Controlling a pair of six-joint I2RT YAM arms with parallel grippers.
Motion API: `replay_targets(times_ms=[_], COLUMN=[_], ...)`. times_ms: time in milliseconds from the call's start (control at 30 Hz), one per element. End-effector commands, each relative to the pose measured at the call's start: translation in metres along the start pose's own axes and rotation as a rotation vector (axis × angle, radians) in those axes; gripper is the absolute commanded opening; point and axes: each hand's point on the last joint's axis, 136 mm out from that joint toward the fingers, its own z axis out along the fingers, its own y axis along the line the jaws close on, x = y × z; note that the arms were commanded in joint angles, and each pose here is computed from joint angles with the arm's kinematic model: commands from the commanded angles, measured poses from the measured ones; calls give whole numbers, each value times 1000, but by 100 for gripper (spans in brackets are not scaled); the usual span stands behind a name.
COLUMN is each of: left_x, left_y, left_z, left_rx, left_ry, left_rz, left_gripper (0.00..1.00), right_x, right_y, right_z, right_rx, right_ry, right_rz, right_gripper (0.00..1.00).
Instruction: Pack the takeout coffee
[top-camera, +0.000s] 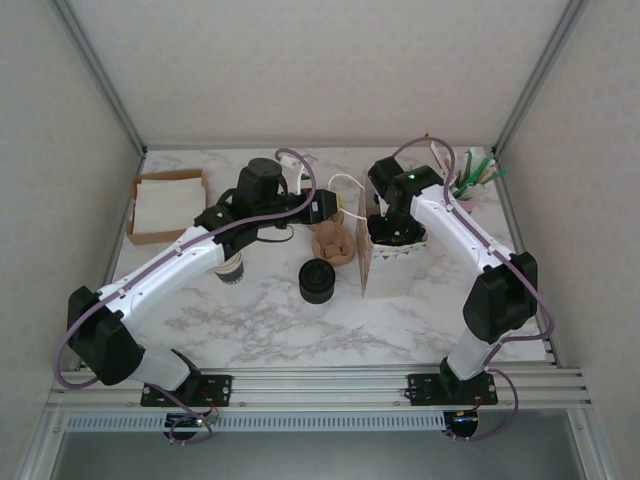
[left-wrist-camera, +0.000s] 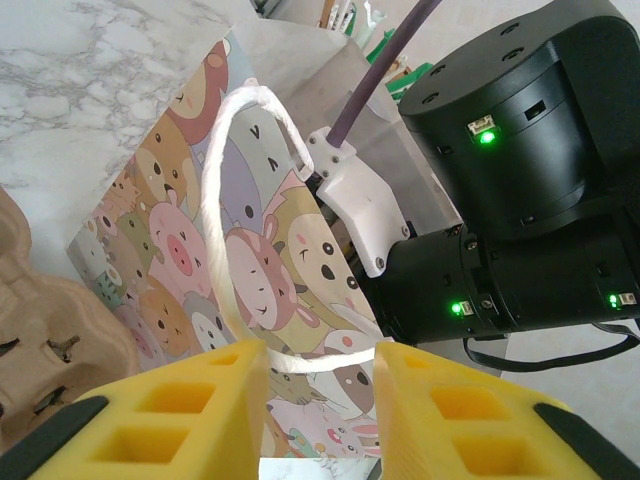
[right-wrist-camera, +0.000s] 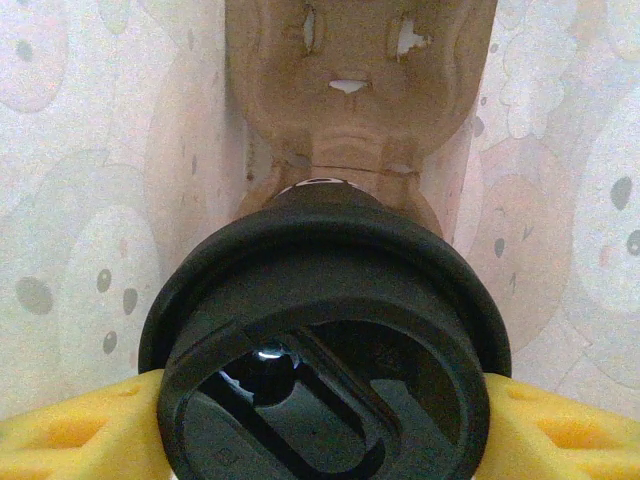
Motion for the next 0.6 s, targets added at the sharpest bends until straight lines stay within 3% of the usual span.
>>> replay_targets(times_ms=[0, 567], left_x=[-10, -11], left_y=[-5, -8], left_z=[-6, -9], left_rx=[2, 9], left_ry=[-30, -32], left_rz=[9, 13], left_gripper=[34, 34], right_x=[6, 4], right_y=[-3, -7], right_z=[10, 13], right_rx=[4, 37], right_ry=[31, 47], right_rz=[6, 33], right_gripper=[68, 68])
